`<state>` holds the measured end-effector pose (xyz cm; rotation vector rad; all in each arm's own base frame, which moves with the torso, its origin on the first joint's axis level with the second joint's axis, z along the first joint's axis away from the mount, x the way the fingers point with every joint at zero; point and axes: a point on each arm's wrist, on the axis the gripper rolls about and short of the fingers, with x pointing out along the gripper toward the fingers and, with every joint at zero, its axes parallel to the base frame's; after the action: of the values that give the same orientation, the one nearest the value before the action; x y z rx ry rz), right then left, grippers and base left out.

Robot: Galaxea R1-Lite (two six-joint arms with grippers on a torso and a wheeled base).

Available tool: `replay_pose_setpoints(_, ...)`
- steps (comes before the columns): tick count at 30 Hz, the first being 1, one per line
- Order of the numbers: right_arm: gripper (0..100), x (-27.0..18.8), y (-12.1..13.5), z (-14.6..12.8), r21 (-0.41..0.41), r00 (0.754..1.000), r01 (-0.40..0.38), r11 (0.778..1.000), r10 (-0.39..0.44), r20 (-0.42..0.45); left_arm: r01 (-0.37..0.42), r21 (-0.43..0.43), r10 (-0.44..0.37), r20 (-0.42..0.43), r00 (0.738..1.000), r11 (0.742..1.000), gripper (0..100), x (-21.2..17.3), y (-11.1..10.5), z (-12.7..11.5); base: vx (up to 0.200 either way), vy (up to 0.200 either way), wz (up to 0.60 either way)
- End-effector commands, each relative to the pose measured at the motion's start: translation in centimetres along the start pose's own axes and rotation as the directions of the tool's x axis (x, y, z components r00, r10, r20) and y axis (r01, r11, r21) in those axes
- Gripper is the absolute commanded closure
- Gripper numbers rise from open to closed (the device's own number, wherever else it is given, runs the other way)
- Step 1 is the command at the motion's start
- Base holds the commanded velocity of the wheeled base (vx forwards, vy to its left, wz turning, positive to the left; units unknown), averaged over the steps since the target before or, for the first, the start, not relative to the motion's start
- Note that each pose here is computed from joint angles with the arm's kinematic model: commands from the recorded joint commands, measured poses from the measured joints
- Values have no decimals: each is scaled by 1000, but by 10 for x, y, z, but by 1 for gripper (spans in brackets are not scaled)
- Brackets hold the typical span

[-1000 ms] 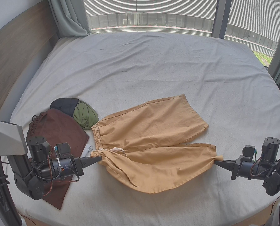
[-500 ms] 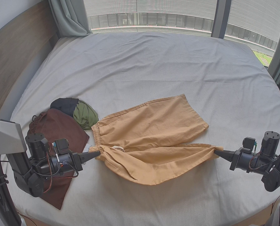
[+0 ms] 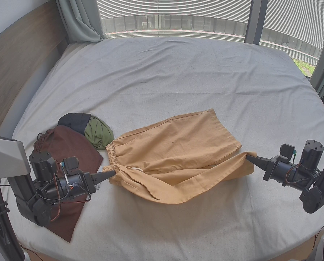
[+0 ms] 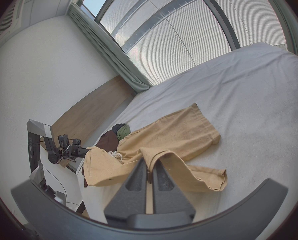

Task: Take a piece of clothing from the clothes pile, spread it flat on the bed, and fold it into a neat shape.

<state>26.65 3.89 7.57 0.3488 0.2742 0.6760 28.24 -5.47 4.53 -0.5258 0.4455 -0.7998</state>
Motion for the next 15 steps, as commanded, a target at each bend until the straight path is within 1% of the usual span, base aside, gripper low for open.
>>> replay_pose_setpoints(1,100,7,-1,9,-25,999,-13,1000,14,32,-4,8,4,12,1000,1000,100,2,-1,2,0,0,0)
replay_pose_setpoints(5,100,9,-2,11,-32,999,-15,999,16,42,-12,8,12,20,1000,1000,100,3,0,3,0,0,0)
replay_pose_setpoints(7,100,13,-4,18,-29,998,-20,999,22,66,-28,-18,28,37,999,999,100,6,1,6,0,0,0)
replay_pose_setpoints(9,100,15,-5,21,-27,997,-25,999,27,78,-37,-25,38,51,998,999,100,7,2,8,0,0,0)
replay_pose_setpoints(15,100,24,-10,30,-42,994,-29,999,33,106,-48,-23,50,71,996,999,100,9,3,11,0,0,0)
